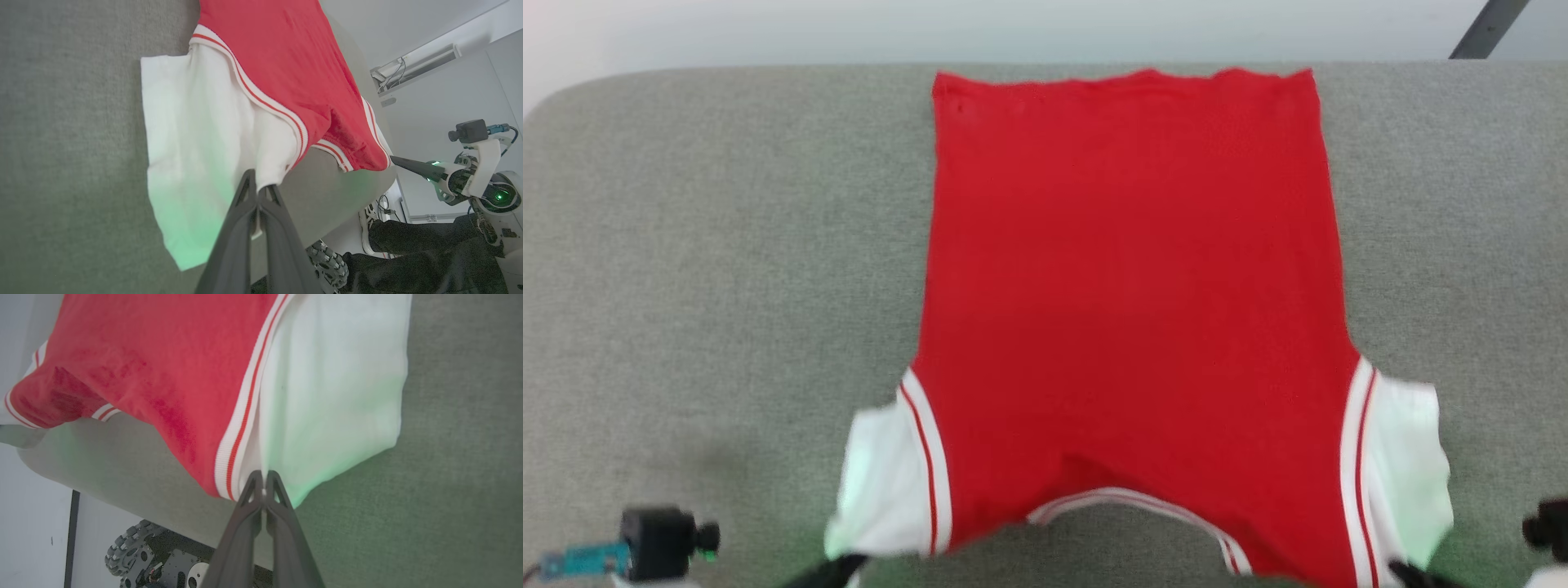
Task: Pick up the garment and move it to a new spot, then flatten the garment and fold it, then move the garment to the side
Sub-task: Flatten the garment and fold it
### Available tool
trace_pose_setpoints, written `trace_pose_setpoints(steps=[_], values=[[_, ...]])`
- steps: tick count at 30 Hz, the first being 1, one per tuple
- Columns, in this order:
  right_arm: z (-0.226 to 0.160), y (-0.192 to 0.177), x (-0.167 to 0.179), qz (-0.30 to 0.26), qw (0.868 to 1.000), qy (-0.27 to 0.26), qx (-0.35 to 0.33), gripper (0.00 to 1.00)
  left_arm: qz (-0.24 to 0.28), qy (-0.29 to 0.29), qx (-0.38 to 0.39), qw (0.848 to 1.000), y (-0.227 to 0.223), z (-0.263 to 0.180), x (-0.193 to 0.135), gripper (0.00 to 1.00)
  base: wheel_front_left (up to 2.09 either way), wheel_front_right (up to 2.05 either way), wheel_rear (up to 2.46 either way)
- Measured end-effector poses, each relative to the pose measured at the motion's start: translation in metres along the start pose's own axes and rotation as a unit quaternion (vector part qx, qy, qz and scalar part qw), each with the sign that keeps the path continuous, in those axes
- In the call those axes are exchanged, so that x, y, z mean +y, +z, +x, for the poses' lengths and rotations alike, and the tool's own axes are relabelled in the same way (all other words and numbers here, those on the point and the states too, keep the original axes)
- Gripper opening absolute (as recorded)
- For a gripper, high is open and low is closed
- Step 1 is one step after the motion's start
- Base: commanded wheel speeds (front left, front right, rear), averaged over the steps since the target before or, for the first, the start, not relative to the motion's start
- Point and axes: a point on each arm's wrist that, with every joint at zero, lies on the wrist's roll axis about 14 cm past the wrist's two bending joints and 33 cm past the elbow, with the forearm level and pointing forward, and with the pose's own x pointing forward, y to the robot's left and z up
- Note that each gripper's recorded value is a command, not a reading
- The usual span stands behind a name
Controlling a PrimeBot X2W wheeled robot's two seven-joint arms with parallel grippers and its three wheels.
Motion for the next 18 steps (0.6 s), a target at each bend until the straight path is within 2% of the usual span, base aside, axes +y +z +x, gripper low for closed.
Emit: trace_pose_setpoints(steps=[3, 9, 15, 18], values=[[-0.01, -0.012, 0.003, 0.003, 1.0, -0.004, 0.016, 0.0, -0.007, -0.003, 0.02, 1.0, -0.015, -0.012, -0.006, 0.0, 0.0, 0.0, 0.0], [-0.019, 0.001, 0.001, -0.015, 1.0, -0.02, -0.01, 0.0, -0.019, -0.02, 0.005, 1.0, -0.017, -0.009, -0.019, 0.0, 0.0, 0.0, 0.0], [-0.005, 0.007, -0.004, -0.045, 0.999, -0.029, -0.008, 0.0, -0.023, -0.029, -0.003, 0.999, -0.021, 0.01, -0.024, 0.0, 0.0, 0.0, 0.0], [0.005, -0.003, -0.012, -0.057, 0.998, -0.037, 0.015, 0.0, -0.016, -0.008, 0.001, 1.0, -0.025, 0.016, -0.01, 0.0, 0.0, 0.0, 0.0]])
